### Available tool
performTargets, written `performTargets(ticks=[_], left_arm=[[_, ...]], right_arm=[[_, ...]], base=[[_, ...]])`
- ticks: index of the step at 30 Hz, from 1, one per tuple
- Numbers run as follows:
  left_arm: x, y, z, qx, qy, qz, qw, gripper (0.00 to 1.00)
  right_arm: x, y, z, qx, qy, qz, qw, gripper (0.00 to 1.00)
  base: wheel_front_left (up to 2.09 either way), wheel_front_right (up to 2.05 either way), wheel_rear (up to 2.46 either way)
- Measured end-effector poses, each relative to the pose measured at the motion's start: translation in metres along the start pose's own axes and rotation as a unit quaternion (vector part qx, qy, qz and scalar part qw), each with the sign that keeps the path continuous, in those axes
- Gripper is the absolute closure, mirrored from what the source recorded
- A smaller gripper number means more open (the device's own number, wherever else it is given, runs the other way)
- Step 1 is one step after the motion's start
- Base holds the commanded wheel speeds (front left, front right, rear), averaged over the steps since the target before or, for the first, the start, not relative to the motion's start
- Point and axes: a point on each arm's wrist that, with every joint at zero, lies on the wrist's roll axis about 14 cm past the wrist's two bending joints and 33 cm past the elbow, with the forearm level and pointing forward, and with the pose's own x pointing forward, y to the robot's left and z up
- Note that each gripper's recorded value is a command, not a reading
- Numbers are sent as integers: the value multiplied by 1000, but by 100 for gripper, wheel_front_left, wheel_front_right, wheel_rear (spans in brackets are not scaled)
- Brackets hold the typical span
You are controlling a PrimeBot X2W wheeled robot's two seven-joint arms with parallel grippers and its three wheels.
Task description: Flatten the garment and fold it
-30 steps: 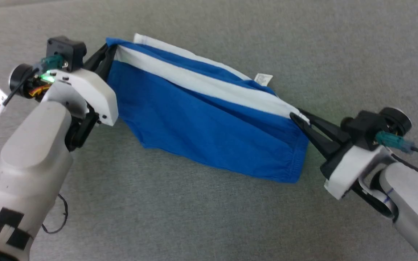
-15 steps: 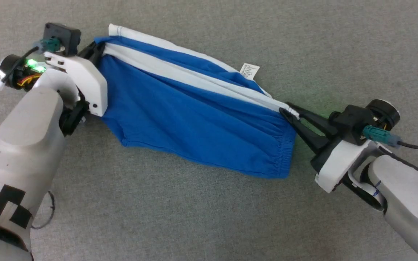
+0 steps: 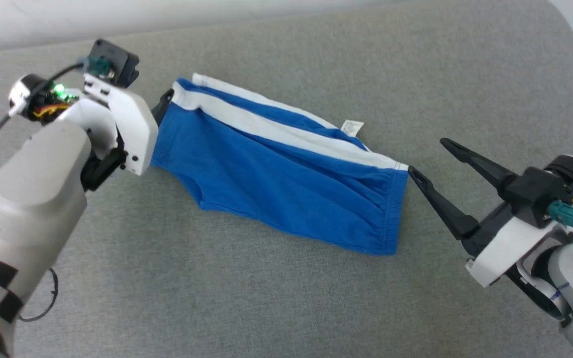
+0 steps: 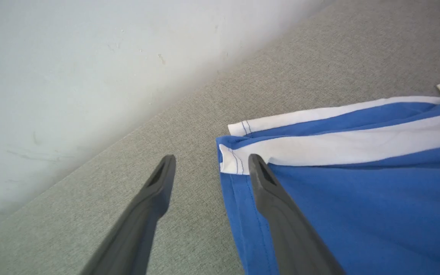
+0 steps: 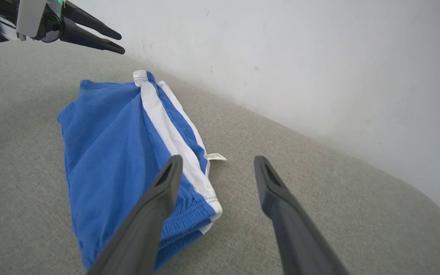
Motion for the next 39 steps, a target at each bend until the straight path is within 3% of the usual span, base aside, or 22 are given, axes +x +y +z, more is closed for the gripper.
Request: performTargets(ticks=[8, 17, 31, 32, 33, 39], left_arm=[[-31, -2, 10, 0, 116, -21, 993, 0], [-23, -28, -21, 13, 241, -73, 968, 0], [1, -42, -77, 15, 332, -92, 939, 0], [1, -43, -77, 17, 332, -94, 938, 39], [0, -44, -76, 19, 331, -96, 939, 97], [-9, -53, -65, 28, 313, -107, 943, 100]], right_arm=[[-11, 16, 24, -4, -23, 0, 1000, 0], [-16, 16, 13, 13, -10, -13, 1000, 0], [-13, 1, -11, 25, 17, -35, 999, 0], [-11, 1, -9, 22, 15, -33, 999, 0], [-10, 1, -6, 17, 13, -31, 999, 0], [-5, -9, 11, -15, 34, -15, 999, 0]], base=[[0, 0, 0], [0, 0, 0], [0, 0, 0], [0, 0, 0], [0, 0, 0], [0, 0, 0]])
